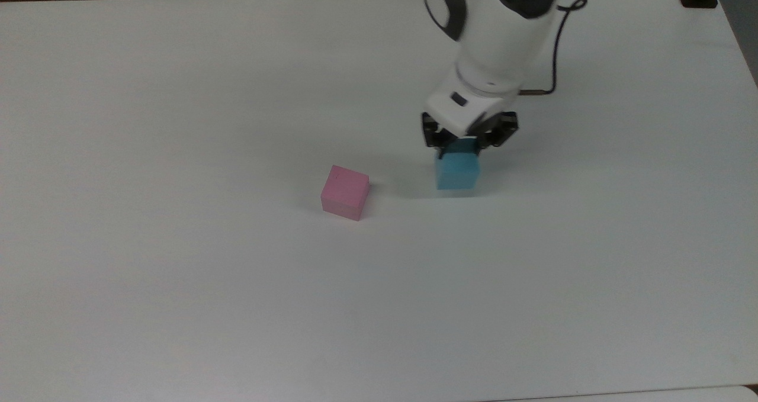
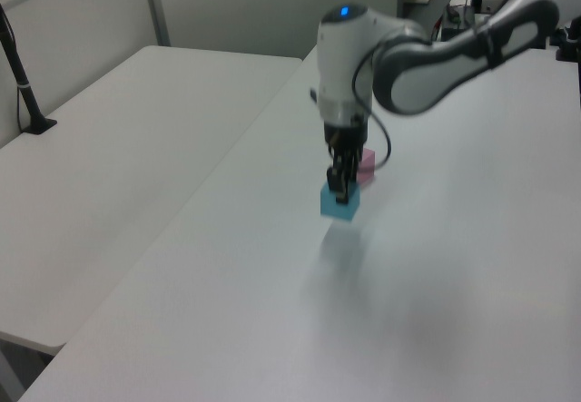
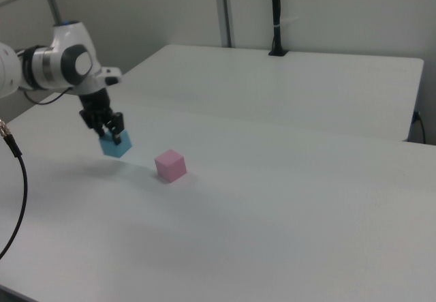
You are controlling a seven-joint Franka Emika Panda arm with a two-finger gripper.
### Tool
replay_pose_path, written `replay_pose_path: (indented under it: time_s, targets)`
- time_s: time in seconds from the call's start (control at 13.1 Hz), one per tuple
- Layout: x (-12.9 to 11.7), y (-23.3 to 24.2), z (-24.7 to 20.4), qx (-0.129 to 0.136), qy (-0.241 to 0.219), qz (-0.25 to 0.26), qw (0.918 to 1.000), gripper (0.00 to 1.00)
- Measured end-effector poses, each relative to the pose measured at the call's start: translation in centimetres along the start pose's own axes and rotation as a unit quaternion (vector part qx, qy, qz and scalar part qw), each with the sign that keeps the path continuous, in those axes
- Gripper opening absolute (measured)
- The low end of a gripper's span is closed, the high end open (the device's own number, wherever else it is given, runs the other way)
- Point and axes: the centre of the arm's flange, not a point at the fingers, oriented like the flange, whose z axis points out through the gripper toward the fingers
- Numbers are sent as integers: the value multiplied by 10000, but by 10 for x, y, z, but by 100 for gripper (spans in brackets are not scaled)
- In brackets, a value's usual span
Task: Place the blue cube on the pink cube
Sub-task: 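Lift the light-blue cube and carry it over the pink cube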
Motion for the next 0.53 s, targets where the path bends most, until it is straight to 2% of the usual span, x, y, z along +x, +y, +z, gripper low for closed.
replay_pose_path:
  time_s: [0.23,0.46,0.53]
  targets:
    - [13,98,-41,-23,117,-26,9999,54]
    - [18,174,-41,-62,10,-40,10000,54]
    - [18,178,-38,-63,-16,-40,10000,54]
